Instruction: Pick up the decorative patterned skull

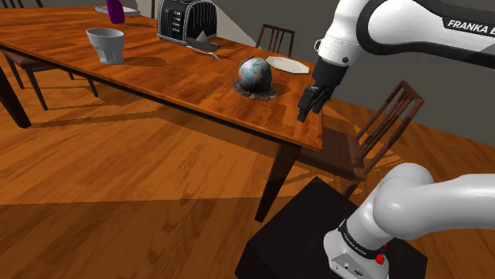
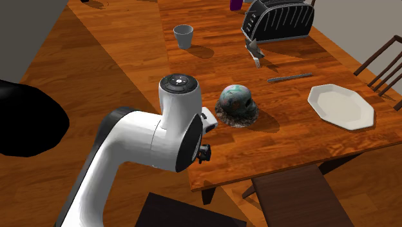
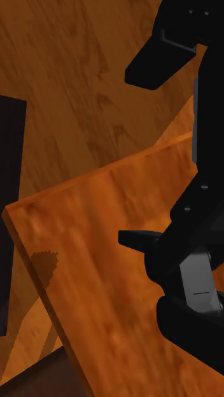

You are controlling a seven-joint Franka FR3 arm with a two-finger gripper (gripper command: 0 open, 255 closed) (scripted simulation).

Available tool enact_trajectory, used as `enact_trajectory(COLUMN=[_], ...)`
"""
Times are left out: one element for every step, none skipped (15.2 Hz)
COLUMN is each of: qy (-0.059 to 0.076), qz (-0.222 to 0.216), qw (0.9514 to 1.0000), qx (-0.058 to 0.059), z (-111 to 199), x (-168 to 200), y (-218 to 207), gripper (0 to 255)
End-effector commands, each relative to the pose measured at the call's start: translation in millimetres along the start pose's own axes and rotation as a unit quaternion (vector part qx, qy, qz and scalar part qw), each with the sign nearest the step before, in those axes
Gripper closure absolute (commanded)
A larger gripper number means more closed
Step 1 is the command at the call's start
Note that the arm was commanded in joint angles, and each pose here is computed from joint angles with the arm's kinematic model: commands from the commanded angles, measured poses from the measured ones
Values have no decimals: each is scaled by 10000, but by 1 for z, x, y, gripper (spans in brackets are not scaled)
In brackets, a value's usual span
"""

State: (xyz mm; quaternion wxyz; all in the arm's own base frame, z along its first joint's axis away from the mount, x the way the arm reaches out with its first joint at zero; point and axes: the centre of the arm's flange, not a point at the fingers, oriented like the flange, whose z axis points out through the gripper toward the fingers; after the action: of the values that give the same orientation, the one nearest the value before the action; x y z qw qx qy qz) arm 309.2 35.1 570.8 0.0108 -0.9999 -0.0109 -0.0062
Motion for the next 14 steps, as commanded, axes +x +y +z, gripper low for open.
enact_trajectory(qy=[0, 89, 179, 268, 357, 445, 533, 620, 706, 791, 876, 959, 1041, 1122], qz=[0, -231, -462, -693, -922, -1151, -1378, -1603, -1826, -2047, -2266, -2481, -2694, -2903], qw=[10000, 9994, 9975, 9944, 9901, 9845, 9777, 9697, 9606, 9502, 9386, 9259, 9120, 8970], qx=[0, -250, -500, -749, -997, -1244, -1490, -1734, -1975, -2214, -2450, -2684, -2914, -3140], z=[0, 4, 7, 10, 13, 16, 19, 22, 24, 27, 29, 31, 33, 35], x=[0, 6, 12, 19, 25, 32, 38, 45, 52, 59, 65, 72, 79, 86], y=[0, 1, 2, 4, 4, 5, 6, 6, 7, 7, 6, 6, 6, 5], gripper=[0, 0, 0, 0, 0, 0, 0, 0, 0, 0, 0, 0, 0, 0])
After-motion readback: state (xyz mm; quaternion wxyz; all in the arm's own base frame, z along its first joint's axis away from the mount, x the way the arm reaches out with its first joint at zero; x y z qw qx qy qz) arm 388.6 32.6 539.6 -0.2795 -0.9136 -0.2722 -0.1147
